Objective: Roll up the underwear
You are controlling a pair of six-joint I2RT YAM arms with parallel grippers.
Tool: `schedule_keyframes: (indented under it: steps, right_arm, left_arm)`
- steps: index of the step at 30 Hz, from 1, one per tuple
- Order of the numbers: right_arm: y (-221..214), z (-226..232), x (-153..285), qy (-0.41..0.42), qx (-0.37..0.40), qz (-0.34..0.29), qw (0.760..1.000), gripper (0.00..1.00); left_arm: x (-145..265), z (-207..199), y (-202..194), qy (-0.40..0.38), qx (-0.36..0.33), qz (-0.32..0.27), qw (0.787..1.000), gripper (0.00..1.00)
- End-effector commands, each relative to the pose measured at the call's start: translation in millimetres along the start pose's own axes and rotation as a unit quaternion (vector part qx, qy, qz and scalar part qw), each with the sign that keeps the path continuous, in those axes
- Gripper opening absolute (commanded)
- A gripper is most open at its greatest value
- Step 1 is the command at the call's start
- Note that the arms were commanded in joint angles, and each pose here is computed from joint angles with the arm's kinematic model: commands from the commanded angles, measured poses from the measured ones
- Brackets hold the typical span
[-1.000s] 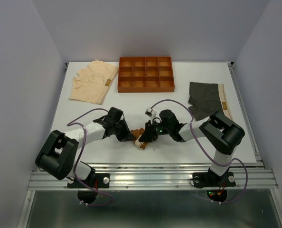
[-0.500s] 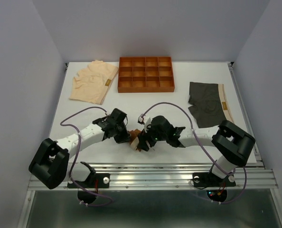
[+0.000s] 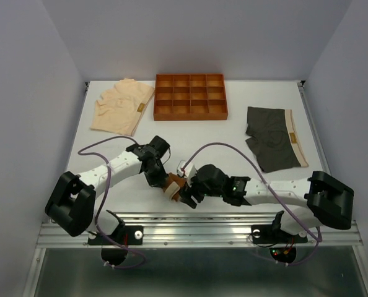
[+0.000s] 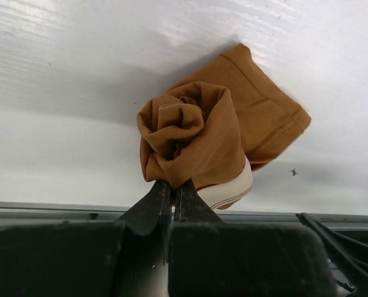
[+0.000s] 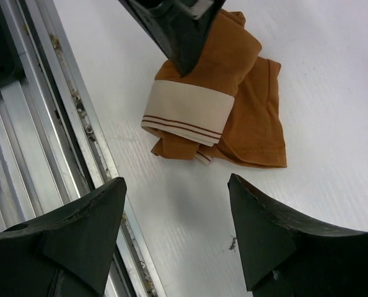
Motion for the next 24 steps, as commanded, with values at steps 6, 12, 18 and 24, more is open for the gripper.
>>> schedule_keyframes:
  steps: [6,12,18,24]
  right_arm:
    - [10,36,-26,-0.101,0.096,-0.031,0.990,0.73]
    - [15,59,-36,-0.132,0.158,-0.047,0.978,0.73]
    - [13,68,-45,-0.142,0.199,-0.038,0.969,0.74]
    - [0,71,-60,-0.137,0.210,-0.015,0.968,0.74]
  left_arm:
    - [4,-2,-13,0.053,0.017,0.079,0.995,0.00]
    - [8,-4,-15,0.061,0.027,0.090,0.994,0.00]
    - [8,-7,-15,0.059,0.027,0.096,0.993,0.00]
    - [8,-8,-15,0.059,0.027,0.097,0.993,0.00]
Point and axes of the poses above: each gripper's point midway between its finger pads, its own x axis back along the fingers, its own z axis along the line the jaws close on, y = z × x, the point moved 8 cm from there along x, back along the fingers, and after that the axes turned 8 degrees about -x, right-handed, at the moved point
